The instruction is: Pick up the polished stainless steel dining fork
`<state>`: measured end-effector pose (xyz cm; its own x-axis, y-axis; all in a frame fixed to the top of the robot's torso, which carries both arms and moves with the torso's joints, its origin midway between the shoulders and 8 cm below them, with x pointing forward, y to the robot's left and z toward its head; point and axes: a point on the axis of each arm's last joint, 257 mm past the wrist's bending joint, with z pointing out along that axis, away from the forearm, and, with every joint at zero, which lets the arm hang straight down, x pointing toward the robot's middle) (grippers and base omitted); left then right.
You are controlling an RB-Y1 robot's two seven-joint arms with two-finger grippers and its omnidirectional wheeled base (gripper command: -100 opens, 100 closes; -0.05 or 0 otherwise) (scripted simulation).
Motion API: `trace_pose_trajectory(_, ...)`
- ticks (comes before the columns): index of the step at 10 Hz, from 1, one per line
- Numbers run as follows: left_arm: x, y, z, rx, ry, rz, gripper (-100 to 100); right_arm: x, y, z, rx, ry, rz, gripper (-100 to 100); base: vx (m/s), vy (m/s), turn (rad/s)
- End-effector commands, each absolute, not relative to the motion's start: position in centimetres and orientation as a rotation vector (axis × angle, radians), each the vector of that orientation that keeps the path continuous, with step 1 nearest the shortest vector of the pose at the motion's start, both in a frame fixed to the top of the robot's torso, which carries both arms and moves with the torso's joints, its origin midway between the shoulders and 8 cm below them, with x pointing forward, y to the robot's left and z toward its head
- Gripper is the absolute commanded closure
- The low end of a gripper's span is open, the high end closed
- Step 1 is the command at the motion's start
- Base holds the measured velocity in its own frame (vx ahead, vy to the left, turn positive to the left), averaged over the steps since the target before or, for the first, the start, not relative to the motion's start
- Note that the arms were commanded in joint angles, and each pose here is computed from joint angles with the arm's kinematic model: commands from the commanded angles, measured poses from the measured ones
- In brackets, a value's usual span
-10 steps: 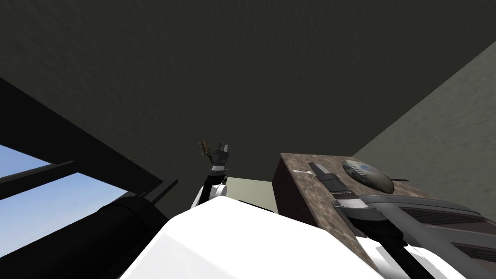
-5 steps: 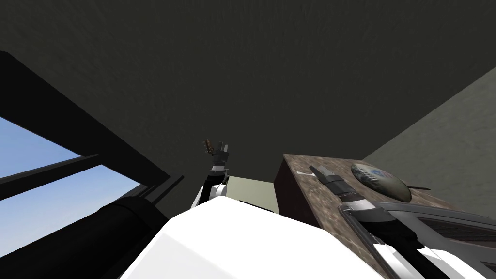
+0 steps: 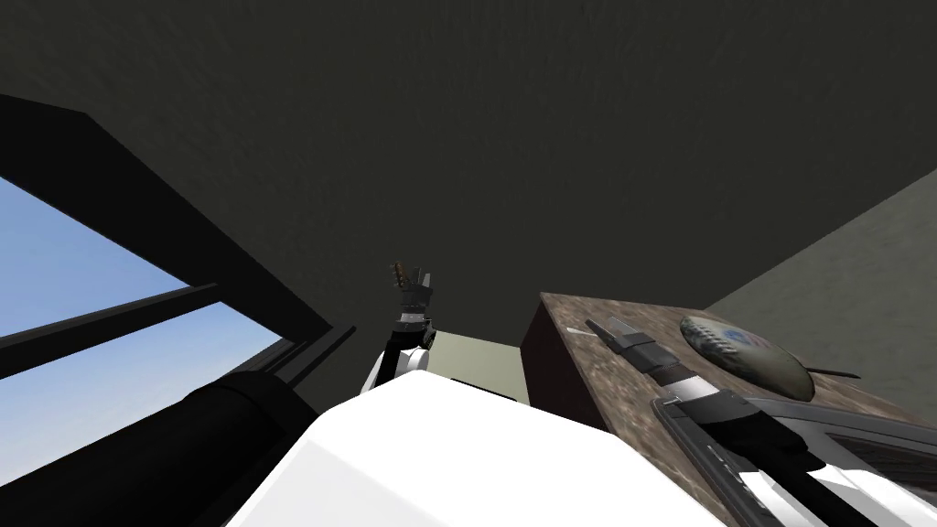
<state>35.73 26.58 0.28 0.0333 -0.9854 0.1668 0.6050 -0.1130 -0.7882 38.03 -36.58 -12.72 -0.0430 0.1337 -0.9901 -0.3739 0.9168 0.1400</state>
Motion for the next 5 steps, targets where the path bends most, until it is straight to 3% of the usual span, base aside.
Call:
trace_pose_trajectory(1,35.7,26.6,0.3,-0.857,0.589,-1.49,0,38.1,-37.8,-13.9,-0.255,1.61,0.356,-100,0.001,0.006,0.141)
trace_pose_trajectory(5,35.7,26.6,0.3,-0.857,0.589,-1.49,0,38.0,-40.1,-16.0,-0.399,1.698,0.251,-100,0.004,0.005,0.09)
